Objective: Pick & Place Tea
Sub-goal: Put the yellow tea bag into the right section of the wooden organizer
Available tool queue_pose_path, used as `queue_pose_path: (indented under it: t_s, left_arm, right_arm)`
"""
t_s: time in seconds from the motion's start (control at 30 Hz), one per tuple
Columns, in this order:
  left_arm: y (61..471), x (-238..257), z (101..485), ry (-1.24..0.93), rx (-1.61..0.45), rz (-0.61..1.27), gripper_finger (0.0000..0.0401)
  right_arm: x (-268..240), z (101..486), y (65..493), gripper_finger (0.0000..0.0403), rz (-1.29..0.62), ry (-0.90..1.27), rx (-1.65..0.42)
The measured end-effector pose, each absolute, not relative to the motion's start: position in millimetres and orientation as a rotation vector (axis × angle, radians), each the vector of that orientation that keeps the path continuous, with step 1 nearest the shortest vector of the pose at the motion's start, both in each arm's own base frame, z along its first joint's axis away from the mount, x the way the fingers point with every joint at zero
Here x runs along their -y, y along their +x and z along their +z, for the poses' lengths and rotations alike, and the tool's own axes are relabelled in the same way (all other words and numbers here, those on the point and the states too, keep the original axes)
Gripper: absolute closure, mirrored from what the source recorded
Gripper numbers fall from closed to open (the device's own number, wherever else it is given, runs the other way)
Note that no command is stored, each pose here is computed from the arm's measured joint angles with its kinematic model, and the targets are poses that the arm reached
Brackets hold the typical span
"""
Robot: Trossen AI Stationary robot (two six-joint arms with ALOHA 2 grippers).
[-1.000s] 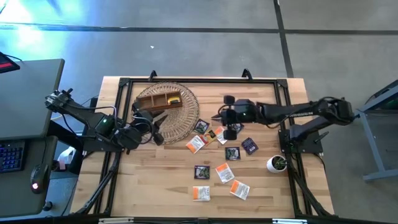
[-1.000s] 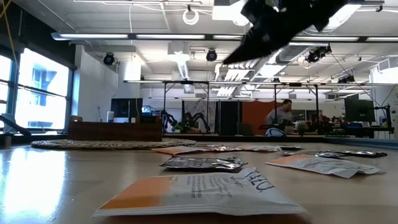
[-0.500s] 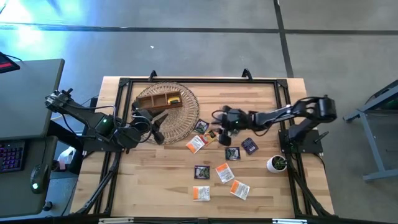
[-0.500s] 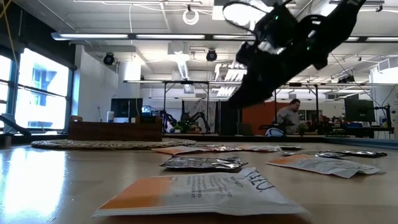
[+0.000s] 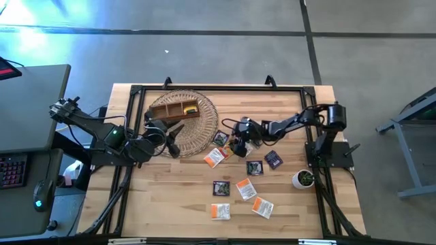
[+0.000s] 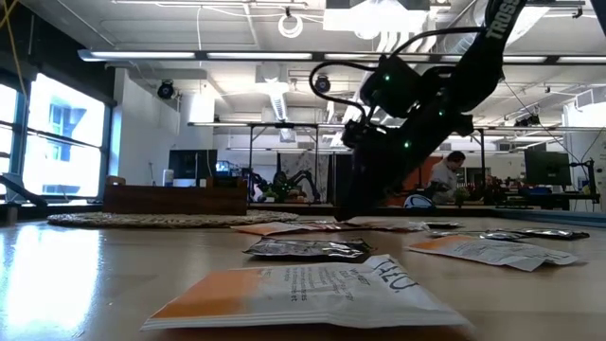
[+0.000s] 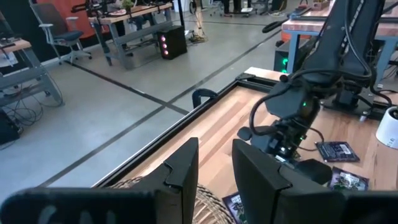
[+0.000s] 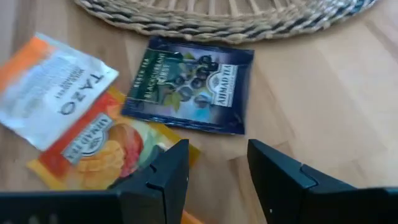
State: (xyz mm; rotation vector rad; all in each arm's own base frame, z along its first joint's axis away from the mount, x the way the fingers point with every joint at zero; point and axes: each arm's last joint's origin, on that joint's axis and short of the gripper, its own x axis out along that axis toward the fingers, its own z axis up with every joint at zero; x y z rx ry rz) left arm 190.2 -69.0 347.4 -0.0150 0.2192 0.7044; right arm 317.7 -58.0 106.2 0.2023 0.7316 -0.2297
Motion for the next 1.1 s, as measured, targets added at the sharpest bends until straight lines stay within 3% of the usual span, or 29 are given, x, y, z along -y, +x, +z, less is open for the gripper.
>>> queue_pose_path:
  t_s: [0.53, 0.67, 0.9, 1.1]
  left_arm:
    - [190.3, 69.0, 347.3, -0.014, -0.220, 0.704, 0.0304]
    - [190.3, 69.0, 347.3, -0.014, -0.220, 0.704, 0.0304]
    - [190.3, 69.0, 347.3, -0.014, -0.220, 0.704, 0.0304]
    - [190.2, 68.9, 346.9, -0.010, -0.224, 0.705, 0.0304]
  right_arm:
    - [54.2, 105.1, 317.2, 0.0267, -0.184, 0.259, -0.743]
    - [54.2, 104.4, 316.4, 0.0298, -0.186, 0.256, -0.749]
    - [54.2, 104.2, 316.5, 0.0393, -0.137, 0.134, -0.758]
    - [56.1, 106.1, 318.1, 0.0389, -0.174, 0.083, -0.733]
